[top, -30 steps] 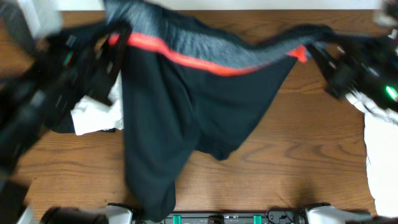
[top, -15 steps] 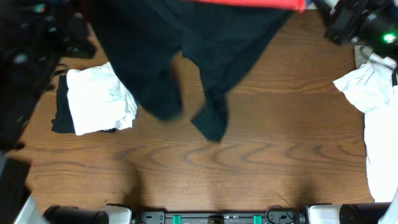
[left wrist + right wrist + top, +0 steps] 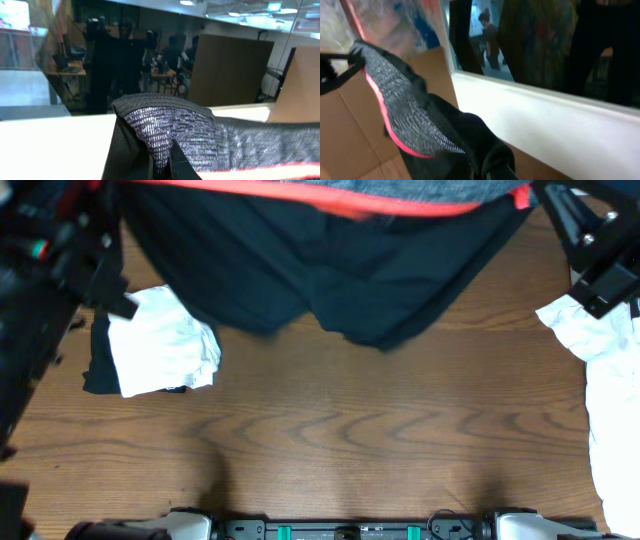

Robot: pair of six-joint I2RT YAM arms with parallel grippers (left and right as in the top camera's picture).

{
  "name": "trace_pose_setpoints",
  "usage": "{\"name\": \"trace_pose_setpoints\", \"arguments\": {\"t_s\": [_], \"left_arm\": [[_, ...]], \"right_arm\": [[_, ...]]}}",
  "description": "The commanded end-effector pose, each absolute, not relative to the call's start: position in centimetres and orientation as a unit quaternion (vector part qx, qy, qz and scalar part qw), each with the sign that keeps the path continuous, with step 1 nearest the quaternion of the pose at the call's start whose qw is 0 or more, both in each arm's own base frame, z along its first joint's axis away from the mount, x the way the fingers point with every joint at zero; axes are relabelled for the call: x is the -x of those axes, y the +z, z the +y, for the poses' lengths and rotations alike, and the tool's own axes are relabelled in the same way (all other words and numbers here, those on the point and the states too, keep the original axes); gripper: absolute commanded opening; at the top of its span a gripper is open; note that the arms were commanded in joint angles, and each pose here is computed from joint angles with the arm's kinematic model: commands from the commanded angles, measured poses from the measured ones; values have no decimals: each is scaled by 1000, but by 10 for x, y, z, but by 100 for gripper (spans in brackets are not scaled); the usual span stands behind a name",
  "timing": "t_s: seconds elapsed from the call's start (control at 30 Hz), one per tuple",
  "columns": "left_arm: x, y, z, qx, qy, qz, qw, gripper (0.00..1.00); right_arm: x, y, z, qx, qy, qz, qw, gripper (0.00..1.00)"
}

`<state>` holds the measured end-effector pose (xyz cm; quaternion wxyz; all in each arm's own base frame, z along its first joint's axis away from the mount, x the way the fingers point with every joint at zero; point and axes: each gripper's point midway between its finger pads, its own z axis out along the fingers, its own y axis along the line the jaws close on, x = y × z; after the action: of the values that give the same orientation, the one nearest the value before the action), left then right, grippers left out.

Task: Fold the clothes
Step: 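Lift the pants with both grippers and spread them across the table, then hold the waistband high with both grippers, letting the legs hang down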

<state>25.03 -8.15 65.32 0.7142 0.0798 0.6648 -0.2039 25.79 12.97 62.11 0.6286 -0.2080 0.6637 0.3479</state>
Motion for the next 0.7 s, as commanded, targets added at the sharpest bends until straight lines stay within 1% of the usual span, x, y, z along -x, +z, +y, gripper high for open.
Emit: {"name": "trace_pose_setpoints", "arguments": {"t_s": [0.0,0.03,0.07,0.1,0.13,0.17,0.2,0.23,0.27,0.33,0.37,0.4,0.5,0.67], "left_arm": [[-251,655,-99,-116,-244,657,704,6],[-248,656,-103,-136,-243,653,705,6],[-252,655,-97,-121,-229,656,709,6],[-254,655,-92,-105,-224,659,711,6],[-253,655,-95,-110,-232,657,708,6],[-250,657,-100,-123,-242,653,707,6],[-250,658,-99,-120,-240,652,709,6],[-254,659,-92,-96,-234,655,712,6],[-256,659,-88,-79,-232,657,713,6],[-256,660,-87,-77,-232,655,715,6],[-255,663,-87,-78,-232,650,719,6],[-255,666,-87,-79,-232,645,724,6],[-248,684,-86,-83,-233,617,747,6],[-229,704,-83,-88,-232,583,774,6]], "right_arm": [[-287,603,94,73,299,715,627,1],[-284,600,95,83,294,718,625,1],[-272,603,112,165,299,700,627,1],[-252,606,134,273,306,661,629,1],[-248,606,137,294,303,652,630,2],[-258,604,127,242,297,676,629,2],[-275,598,105,142,283,713,625,2],[-284,592,88,72,273,732,620,1],[-283,592,90,76,275,732,619,1],[-251,605,132,260,308,668,626,1],[-236,611,145,327,318,630,629,1],[-232,616,147,340,320,616,635,1],[-234,637,141,308,318,603,664,1],[-214,670,137,317,302,549,712,1]]}}
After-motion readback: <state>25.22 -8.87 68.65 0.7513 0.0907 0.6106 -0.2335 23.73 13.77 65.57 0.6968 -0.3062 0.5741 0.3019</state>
